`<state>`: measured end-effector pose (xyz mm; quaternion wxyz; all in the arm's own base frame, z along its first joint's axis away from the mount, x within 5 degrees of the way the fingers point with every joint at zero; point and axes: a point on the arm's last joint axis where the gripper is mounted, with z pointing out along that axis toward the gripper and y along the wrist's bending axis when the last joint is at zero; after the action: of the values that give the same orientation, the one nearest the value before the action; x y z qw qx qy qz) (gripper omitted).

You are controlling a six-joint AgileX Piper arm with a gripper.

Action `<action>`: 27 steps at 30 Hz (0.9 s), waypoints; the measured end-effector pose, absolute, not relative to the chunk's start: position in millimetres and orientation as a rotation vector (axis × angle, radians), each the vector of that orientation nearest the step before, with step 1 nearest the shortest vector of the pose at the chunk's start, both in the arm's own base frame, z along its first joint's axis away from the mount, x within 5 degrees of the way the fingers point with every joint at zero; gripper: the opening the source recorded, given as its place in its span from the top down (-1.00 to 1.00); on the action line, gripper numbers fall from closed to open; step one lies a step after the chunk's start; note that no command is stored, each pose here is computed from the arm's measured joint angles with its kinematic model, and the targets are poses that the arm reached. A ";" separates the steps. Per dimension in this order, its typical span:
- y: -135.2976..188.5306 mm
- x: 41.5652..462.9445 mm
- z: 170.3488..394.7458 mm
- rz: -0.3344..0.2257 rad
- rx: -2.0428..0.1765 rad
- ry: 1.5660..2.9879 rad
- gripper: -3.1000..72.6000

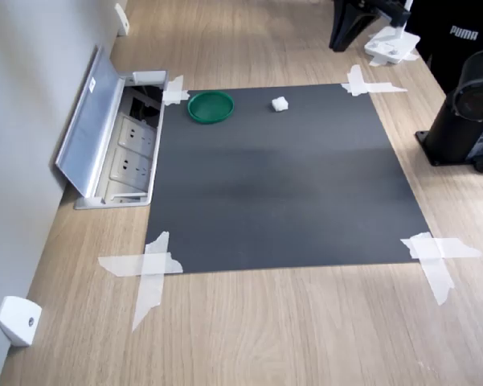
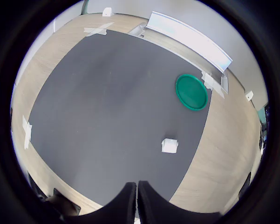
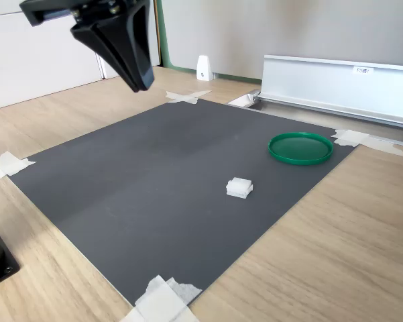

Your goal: Grasp a white terminal and put it on the green lid.

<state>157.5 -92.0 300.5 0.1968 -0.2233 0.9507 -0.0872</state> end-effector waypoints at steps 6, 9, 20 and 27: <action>-115.7 171.0 311.1 -0.220 -0.561 2.672 0.89; -126.0 180.3 314.2 -0.215 -0.573 2.707 0.71; -152.2 205.3 283.8 -0.101 -0.563 2.849 -0.85; -150.1 208.2 283.5 -0.092 -0.603 2.834 -0.99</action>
<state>208.2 -150.1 283.5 0.1212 -0.2065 0.9704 -0.0315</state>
